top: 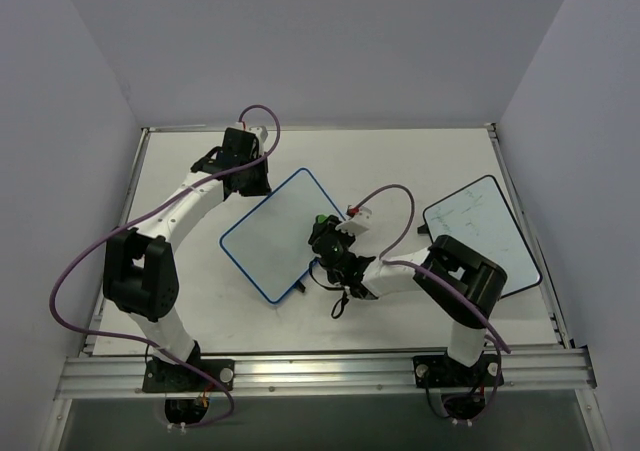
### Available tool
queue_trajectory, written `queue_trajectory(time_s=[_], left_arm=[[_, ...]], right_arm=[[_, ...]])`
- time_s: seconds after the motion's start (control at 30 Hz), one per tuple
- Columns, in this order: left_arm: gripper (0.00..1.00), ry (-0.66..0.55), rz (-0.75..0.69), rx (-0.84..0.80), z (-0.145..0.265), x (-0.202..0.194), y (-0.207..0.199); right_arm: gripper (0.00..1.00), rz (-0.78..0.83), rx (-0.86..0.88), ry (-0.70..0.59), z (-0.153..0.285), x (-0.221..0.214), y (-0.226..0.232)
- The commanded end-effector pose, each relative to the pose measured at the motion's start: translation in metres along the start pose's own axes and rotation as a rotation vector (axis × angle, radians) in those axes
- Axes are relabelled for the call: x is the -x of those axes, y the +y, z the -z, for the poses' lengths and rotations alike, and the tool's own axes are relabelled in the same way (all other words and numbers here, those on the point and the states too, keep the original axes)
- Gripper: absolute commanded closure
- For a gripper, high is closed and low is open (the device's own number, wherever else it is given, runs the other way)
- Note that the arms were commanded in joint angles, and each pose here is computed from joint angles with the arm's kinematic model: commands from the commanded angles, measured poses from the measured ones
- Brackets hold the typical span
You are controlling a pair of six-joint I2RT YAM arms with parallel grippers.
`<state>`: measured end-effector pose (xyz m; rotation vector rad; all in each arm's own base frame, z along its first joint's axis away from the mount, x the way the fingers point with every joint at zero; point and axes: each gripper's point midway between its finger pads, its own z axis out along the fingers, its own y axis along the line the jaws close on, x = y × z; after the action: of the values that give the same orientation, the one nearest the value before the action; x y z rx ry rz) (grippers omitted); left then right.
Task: Erase the whiteboard
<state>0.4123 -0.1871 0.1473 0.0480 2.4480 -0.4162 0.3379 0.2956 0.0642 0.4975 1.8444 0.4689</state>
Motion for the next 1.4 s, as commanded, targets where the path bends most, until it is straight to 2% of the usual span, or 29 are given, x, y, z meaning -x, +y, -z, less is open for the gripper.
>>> queue_trajectory(time_s=[0.0, 0.23, 0.57, 0.7, 1.03, 1.2, 1.37], left_arm=[[0.98, 0.054, -0.020, -0.067, 0.012, -0.016, -0.021], [0.98, 0.051, -0.020, -0.072, 0.013, -0.015, -0.022], [0.98, 0.047, -0.019, -0.075, 0.013, -0.015, -0.023], [0.98, 0.049, -0.018, -0.076, 0.013, -0.015, -0.023], [0.98, 0.039, -0.017, -0.071, 0.016, -0.011, -0.023], [0.97, 0.033, -0.016, -0.064, 0.017, -0.010, -0.022], [0.94, 0.018, -0.012, -0.063, 0.019, -0.005, -0.022]], right_arm=[[1.00, 0.184, -0.095, 0.175, -0.007, -0.044, -0.047], [1.00, 0.249, -0.012, 0.211, -0.002, -0.063, -0.015], [1.00, 0.344, 0.202, 0.283, 0.052, -0.112, 0.068], [1.00, 0.347, 0.239, 0.301, 0.063, -0.115, 0.079], [1.00, 0.324, 0.203, 0.226, 0.058, -0.053, 0.074], [1.00, 0.264, 0.129, 0.208, 0.030, -0.006, 0.043], [1.00, 0.273, 0.019, 0.158, 0.018, 0.043, 0.009]])
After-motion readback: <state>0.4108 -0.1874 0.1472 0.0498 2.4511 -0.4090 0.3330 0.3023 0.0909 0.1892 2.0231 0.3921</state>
